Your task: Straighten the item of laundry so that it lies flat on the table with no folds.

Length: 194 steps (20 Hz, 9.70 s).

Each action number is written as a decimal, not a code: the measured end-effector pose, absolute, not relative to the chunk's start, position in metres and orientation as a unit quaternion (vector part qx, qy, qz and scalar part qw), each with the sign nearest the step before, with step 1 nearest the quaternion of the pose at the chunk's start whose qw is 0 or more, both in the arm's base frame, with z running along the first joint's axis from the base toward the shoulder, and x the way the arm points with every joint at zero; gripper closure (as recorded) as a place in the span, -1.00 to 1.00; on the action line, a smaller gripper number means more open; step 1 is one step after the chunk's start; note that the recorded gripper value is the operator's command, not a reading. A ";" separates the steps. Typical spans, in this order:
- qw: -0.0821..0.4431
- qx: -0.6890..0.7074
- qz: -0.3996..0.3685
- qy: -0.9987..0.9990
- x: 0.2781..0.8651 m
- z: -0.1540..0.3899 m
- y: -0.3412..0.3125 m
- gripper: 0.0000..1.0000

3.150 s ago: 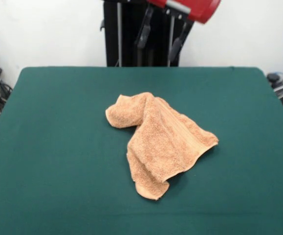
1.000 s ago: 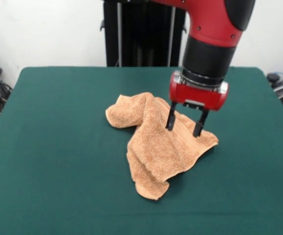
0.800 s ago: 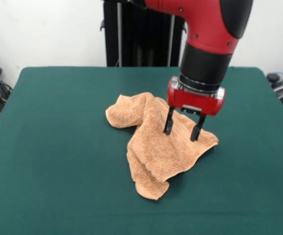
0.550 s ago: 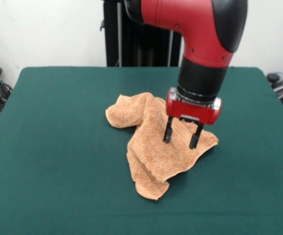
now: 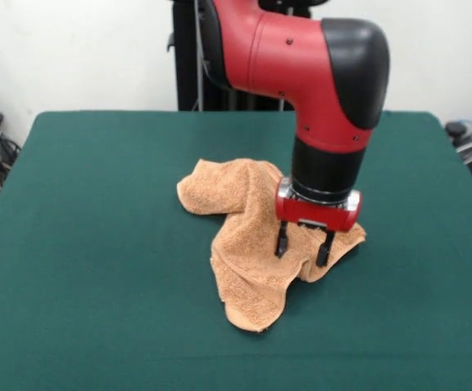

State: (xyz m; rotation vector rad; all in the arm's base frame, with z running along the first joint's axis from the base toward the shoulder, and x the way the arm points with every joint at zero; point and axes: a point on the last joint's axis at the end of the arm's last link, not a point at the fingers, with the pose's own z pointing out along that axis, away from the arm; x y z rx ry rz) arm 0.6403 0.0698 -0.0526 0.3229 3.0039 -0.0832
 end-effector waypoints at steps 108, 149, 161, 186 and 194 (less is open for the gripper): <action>0.000 0.492 0.277 0.825 0.701 -0.062 0.166 -1.00; -0.318 0.269 0.179 0.891 0.491 -0.083 0.131 -1.00; -0.319 0.218 0.140 0.912 0.507 -0.082 0.087 -1.00; -0.175 0.185 -0.009 0.967 0.547 0.160 0.196 -1.00; -0.140 0.262 0.001 0.955 0.578 0.200 0.205 -1.00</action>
